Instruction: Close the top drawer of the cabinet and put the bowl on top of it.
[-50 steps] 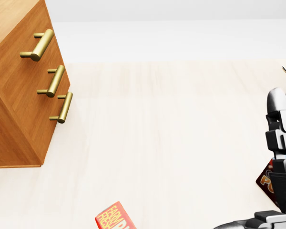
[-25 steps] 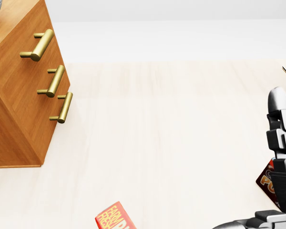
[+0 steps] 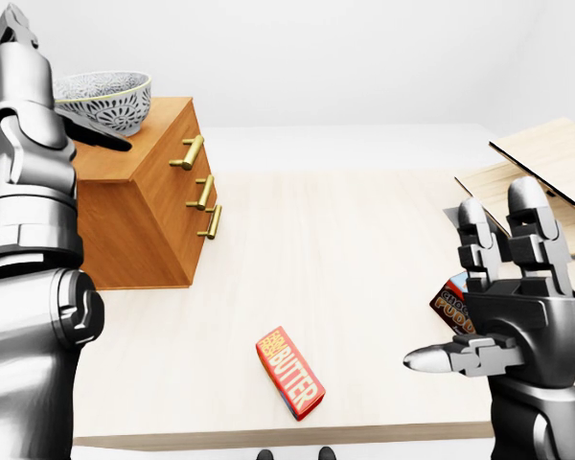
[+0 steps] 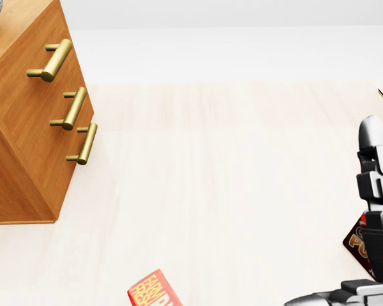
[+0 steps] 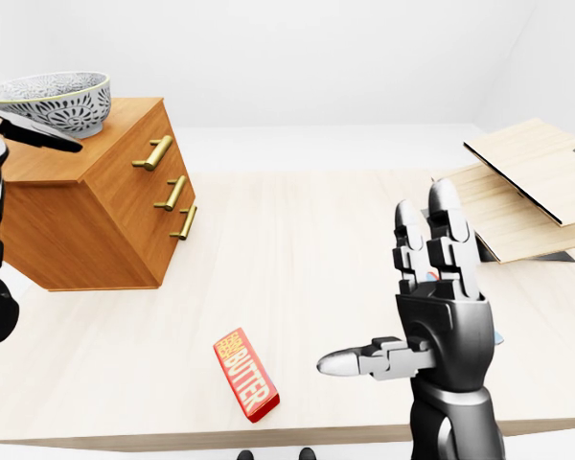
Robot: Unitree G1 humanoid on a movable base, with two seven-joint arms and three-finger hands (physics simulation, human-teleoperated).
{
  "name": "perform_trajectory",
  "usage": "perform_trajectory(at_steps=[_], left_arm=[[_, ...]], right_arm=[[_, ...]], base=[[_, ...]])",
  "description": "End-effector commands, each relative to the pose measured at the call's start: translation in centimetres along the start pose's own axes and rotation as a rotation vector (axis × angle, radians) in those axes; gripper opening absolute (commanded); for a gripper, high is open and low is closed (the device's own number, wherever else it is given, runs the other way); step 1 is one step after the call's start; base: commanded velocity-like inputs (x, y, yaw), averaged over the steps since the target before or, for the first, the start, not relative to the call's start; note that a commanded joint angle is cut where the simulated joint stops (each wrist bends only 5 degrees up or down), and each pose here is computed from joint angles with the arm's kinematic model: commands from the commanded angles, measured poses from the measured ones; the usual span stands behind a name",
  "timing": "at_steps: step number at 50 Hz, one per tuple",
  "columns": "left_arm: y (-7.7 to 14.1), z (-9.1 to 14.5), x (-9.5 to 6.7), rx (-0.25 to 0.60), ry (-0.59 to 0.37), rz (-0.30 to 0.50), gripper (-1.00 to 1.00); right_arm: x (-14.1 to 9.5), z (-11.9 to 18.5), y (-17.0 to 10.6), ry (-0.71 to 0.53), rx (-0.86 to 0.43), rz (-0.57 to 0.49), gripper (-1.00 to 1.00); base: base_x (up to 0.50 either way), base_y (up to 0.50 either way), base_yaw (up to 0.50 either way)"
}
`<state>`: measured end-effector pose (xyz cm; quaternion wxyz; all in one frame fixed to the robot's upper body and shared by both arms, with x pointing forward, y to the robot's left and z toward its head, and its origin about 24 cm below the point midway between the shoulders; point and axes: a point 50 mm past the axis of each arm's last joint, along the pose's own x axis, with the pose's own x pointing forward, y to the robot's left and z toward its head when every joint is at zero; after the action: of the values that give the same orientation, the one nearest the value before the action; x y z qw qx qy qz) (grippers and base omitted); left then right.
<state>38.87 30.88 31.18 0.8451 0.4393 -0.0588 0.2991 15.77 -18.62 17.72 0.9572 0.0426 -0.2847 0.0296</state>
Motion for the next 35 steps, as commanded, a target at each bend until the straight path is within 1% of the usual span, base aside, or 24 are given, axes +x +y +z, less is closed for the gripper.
perform_trajectory(at_steps=[1,3,4,7,8,9,12,13,14,16,17,18,20,22,23,24,25,26,27,28,29,32,33,35], left_arm=[[4.7,2.3,-0.6,-0.212,-0.179,0.058,1.00],[5.6,3.2,-1.2,-0.245,-0.251,0.057,1.00],[6.6,4.7,-2.4,-0.281,-0.363,0.037,1.00],[7.8,6.6,-4.4,-0.348,-0.522,0.023,1.00],[7.9,7.1,-5.0,-0.373,-0.570,0.002,1.00],[8.5,8.9,-7.2,-0.385,-0.715,-0.028,1.00],[9.9,10.7,-11.0,-0.426,-0.915,0.001,1.00],[10.1,11.1,-12.1,-0.418,-0.967,0.009,1.00],[10.6,11.6,-13.7,-0.429,-1.046,0.021,1.00],[11.1,12.2,-15.6,-0.449,-1.136,0.030,1.00],[11.6,12.7,-17.7,-0.485,-1.245,0.034,1.00],[12.0,12.9,-19.1,-0.513,-1.310,0.044,1.00],[11.6,13.0,-20.8,-0.516,-1.375,0.033,1.00],[11.7,13.0,-22.2,-0.561,-1.437,0.031,1.00],[11.9,12.7,-24.2,-0.614,-1.513,0.053,1.00],[11.5,12.4,-25.7,-0.652,-1.562,0.049,1.00],[11.2,12.2,-26.3,-0.687,-1.569,0.043,1.00],[10.8,11.9,-27.0,-0.746,-1.583,0.021,1.00],[10.4,11.7,-27.5,-0.779,-1.589,-0.005,1.00],[10.1,11.1,-28.5,-0.892,-1.606,-0.036,1.00],[9.9,10.8,-28.8,-0.953,-1.605,-0.053,1.00],[8.6,10.0,-28.5,-1.199,-1.498,-0.178,1.00],[7.6,9.8,-28.5,-1.273,-1.435,-0.255,1.00],[5.9,9.4,-28.6,-1.401,-1.305,-0.366,1.00]], right_arm=[[0.2,-0.3,0.0,0.010,0.001,0.000,1.00],[0.1,-0.4,0.0,0.012,0.002,0.000,1.00],[0.1,-0.3,0.0,0.010,0.002,-0.001,1.00],[0.0,-0.2,0.0,0.009,0.002,-0.001,1.00],[0.0,-0.3,0.0,0.013,0.003,-0.001,1.00],[0.1,-0.5,0.1,0.020,0.003,0.001,1.00],[0.0,-0.5,0.2,0.023,0.004,0.002,1.00],[0.0,-0.5,0.2,0.022,0.004,0.002,1.00],[0.1,-0.6,0.2,0.025,0.005,0.002,1.00],[0.1,-0.6,0.2,0.024,0.006,0.001,1.00],[0.0,-0.6,0.2,0.027,0.006,0.001,1.00],[0.0,-0.6,0.2,0.028,0.005,0.002,1.00],[0.0,-0.7,0.2,0.030,0.007,0.004,1.00],[0.1,-0.7,0.2,0.032,0.008,0.005,1.00],[0.1,-0.9,0.3,0.039,0.009,0.006,1.00],[0.1,-1.3,0.4,0.054,0.007,0.007,1.00],[0.1,-1.4,0.4,0.061,0.006,0.007,1.00],[0.1,-1.6,0.4,0.068,0.004,0.009,1.00],[0.2,-1.8,0.4,0.075,0.004,0.008,1.00],[0.4,-2.3,0.4,0.090,-0.003,0.005,1.00],[0.4,-2.5,0.5,0.098,0.000,0.007,1.00],[0.5,-3.3,0.6,0.127,-0.001,0.010,1.00],[0.5,-3.6,0.7,0.140,-0.004,0.011,1.00],[0.7,-4.2,0.7,0.159,-0.005,0.009,1.00]], base=[[0.00,0.00,0.00],[0.00,0.00,0.00],[0.00,0.00,0.00],[0.00,0.00,0.00],[0.00,0.00,0.00],[0.00,0.00,0.00],[0.00,0.00,0.00],[0.00,0.00,0.00],[0.00,0.00,0.00],[0.00,0.00,0.00],[0.00,0.00,0.00],[0.00,0.00,0.00],[0.00,0.00,0.00],[0.00,0.00,0.00],[0.00,0.00,0.00],[0.00,0.00,0.00],[0.00,0.00,0.00],[0.00,0.00,0.00],[0.00,0.00,0.00],[0.00,0.00,0.00],[0.00,0.00,0.00],[0.00,0.00,0.00],[0.00,0.00,0.00],[0.00,0.00,0.00]])
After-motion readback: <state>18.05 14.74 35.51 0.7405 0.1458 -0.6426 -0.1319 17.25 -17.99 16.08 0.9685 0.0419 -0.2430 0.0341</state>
